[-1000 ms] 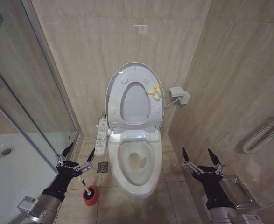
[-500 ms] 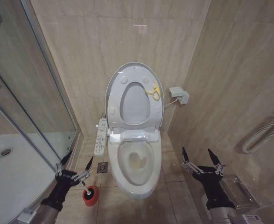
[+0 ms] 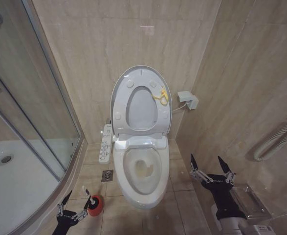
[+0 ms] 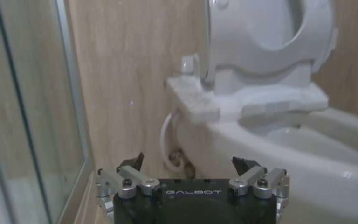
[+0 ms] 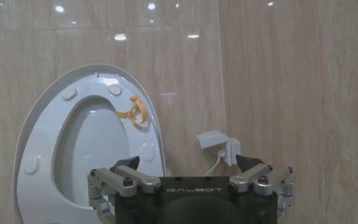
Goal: Open the toilet lid, clean the toilet bowl with a toilet brush, close the toilet lid, and flush.
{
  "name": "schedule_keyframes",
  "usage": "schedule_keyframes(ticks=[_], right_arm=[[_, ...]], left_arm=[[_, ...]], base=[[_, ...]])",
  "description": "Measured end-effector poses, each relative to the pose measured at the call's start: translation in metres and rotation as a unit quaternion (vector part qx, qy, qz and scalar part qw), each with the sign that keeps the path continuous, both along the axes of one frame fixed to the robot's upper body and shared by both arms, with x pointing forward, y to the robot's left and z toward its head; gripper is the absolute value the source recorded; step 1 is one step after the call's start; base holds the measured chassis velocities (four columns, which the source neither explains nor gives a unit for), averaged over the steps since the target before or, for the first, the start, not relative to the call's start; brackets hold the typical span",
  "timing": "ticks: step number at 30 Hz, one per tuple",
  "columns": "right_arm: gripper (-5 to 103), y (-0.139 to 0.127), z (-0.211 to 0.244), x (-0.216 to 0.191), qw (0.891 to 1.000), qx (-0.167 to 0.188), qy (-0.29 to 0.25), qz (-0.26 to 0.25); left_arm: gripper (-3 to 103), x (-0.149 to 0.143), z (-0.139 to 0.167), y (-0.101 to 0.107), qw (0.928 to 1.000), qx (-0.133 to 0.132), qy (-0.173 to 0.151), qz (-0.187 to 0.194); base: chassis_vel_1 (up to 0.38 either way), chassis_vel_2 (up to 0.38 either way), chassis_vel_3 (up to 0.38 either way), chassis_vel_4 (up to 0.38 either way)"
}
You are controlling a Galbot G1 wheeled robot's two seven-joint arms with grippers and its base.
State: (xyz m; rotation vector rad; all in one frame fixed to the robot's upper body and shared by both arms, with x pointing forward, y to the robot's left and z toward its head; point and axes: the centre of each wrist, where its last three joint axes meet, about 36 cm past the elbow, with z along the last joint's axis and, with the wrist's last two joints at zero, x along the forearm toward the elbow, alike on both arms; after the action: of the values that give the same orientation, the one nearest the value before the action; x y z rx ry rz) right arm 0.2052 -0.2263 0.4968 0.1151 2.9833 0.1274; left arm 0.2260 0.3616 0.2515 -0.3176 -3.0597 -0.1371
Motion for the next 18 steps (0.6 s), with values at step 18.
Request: schedule_keyframes(ticks=[18], right_arm=[[100, 0.000, 0.000, 0.000, 1.000, 0.000, 0.000, 0.000]], left_arm=[[99, 0.045, -0.054, 0.022, 0.9992, -0.014, 0.006, 0.037]], base=[[0.000, 0.000, 0.000, 0.000]])
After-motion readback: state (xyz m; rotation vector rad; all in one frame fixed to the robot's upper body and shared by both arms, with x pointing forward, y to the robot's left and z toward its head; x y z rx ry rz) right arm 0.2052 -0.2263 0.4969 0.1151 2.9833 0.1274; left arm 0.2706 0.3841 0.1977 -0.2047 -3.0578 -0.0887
